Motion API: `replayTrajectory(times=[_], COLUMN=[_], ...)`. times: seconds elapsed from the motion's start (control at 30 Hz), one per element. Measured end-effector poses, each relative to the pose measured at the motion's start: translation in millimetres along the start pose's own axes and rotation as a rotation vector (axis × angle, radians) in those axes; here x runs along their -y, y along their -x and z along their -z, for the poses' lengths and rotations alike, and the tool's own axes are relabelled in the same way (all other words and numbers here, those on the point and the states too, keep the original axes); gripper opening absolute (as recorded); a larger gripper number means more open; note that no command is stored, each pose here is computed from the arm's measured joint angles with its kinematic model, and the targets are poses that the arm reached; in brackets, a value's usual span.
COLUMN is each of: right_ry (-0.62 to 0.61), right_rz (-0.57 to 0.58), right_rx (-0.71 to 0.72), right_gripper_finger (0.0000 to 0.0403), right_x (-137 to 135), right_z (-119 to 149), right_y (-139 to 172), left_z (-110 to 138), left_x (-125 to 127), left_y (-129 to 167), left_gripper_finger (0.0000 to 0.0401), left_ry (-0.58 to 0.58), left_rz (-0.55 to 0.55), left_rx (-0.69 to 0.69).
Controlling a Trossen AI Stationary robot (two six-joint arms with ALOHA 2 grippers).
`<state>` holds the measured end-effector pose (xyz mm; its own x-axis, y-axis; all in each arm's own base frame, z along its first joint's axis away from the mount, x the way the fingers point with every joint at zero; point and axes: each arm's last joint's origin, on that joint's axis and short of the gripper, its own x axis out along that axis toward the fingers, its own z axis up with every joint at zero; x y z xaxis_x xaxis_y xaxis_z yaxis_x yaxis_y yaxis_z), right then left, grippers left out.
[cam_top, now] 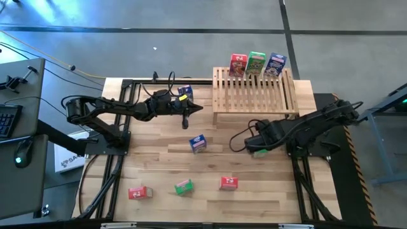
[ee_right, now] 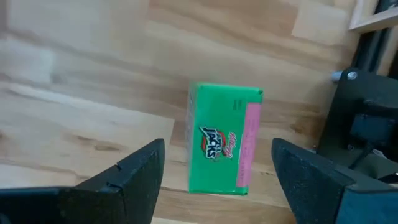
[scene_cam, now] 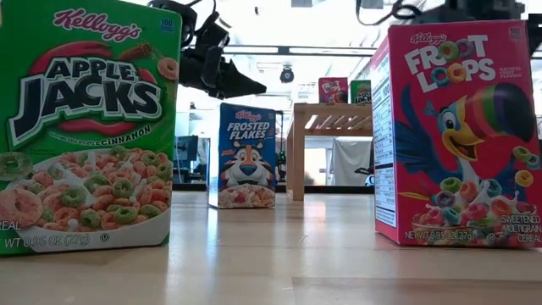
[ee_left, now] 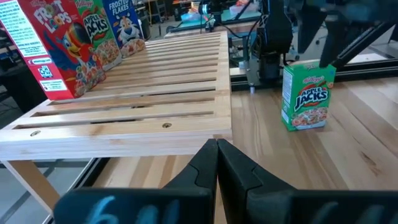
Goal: Stack cereal on shelf
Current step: Put the right red cereal box on the shelf aligned with other red cereal box
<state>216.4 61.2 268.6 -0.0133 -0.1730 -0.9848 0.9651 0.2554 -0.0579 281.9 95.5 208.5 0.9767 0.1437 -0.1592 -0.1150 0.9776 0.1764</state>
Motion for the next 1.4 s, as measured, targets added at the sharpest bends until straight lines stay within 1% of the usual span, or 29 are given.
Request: replayTrajectory(times=[0.17,0.37,0.5,0.57,0.67,0.77,0.83,0.9,0.97,1.07,1.17,1.27,1.4], right_ry=[0.067,0.138,0.225,0.294,0.410,0.555,0.630,0.679,0.711,0.786,0.834,0.843,0.861], right_rz=[0.019,-0.009,-0.048,-0.068,-0.146,-0.297,-0.403,-0.492,-0.536,-0.535,-0.519,-0.472,-0.353], right_rx=[-0.010,-0.005,0.000,0.039,0.126,0.189,0.219,0.236,0.250,0.252,0.215,0.152,0.129], right_gripper_finger=[0.0273,0.0273,0.0273,0.0273,0.0273,0.0272,0.0266,0.0255,0.0240,0.0220,0.0216,0.0232,0.0265], right_x=[2,-1,-4,-5,-11,-26,-37,-48,-57,-70,-83,-95,-108], right_z=[1,1,0,1,8,18,25,31,37,49,65,76,90], right_y=[-6,-5,7,17,26,29,29,28,28,26,26,34,47], left_z=[0,0,0,0,0,0,0,0,0,0,0,0,0], left_x=[0,0,0,0,0,0,0,0,0,0,0,0,0], left_y=[0,0,0,0,0,0,0,0,0,0,0,0,0], left_gripper_finger=[0.0000,0.0000,0.0000,0.0000,0.0000,0.0000,0.0000,0.0000,0.0000,0.0000,0.0000,0.0000,0.0000], left_ry=[0.001,0.008,0.019,0.020,0.024,0.027,0.027,0.027,0.027,0.027,0.027,0.027,0.027], left_rz=[0.000,0.002,0.002,0.002,0.002,0.002,0.002,0.002,0.002,0.002,0.002,0.002,0.003], left_rx=[0.001,0.002,0.002,0.003,0.002,0.002,0.003,0.004,0.004,0.003,0.003,0.003,-0.002])
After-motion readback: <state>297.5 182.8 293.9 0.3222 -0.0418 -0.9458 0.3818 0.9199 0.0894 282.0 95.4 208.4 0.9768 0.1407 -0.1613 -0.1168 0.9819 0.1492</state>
